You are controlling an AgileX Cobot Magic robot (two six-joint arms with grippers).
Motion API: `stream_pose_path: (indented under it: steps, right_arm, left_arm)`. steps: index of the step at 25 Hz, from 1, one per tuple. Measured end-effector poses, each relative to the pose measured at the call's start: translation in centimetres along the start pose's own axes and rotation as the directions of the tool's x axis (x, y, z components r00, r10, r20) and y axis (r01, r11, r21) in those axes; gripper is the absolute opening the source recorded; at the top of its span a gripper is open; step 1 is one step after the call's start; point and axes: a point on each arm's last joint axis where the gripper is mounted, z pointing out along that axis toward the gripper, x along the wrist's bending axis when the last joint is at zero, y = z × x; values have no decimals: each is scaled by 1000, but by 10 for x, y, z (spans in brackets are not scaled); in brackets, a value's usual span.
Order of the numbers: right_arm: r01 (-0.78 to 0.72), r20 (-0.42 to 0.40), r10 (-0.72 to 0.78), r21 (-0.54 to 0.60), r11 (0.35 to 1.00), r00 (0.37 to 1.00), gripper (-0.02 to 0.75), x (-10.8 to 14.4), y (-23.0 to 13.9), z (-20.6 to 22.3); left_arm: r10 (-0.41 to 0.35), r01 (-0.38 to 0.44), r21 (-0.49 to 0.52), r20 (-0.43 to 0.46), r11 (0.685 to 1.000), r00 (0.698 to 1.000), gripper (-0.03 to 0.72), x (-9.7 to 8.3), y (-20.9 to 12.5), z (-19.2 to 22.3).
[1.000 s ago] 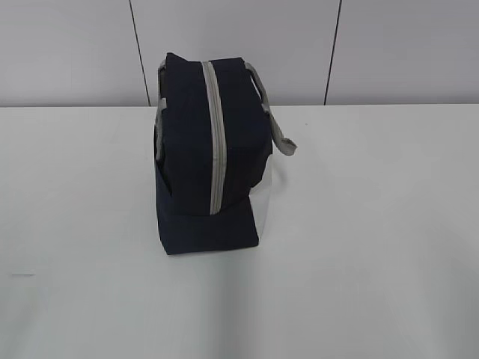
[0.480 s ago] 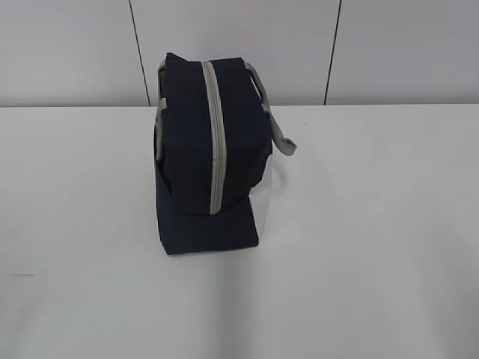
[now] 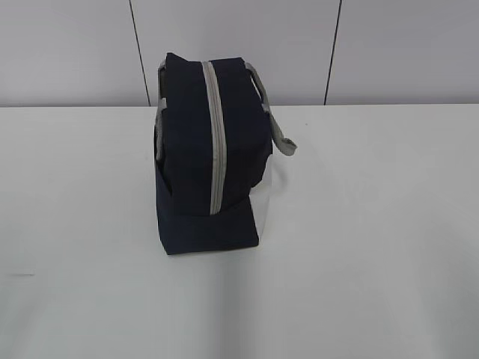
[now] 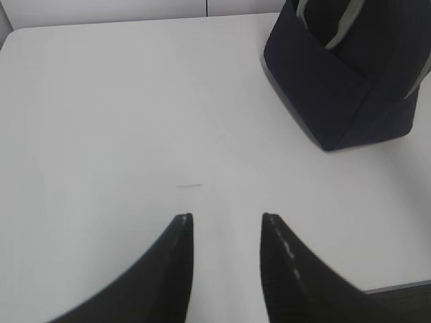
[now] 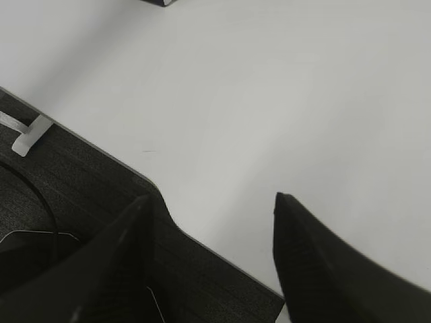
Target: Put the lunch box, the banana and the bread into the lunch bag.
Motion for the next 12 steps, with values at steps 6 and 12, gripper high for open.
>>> stream_pose_path:
  steps: [6,12]
  right_arm:
    - [0,0,0,0,1000,1000,440,0,0,0]
    - [-86,88,86,7,996,992,440,-2,0,0]
  left_arm:
    - [0,0,0,0,1000,1000,237,0,0,0]
    - [0,0,0,0,1000,1000,237,0,0,0]
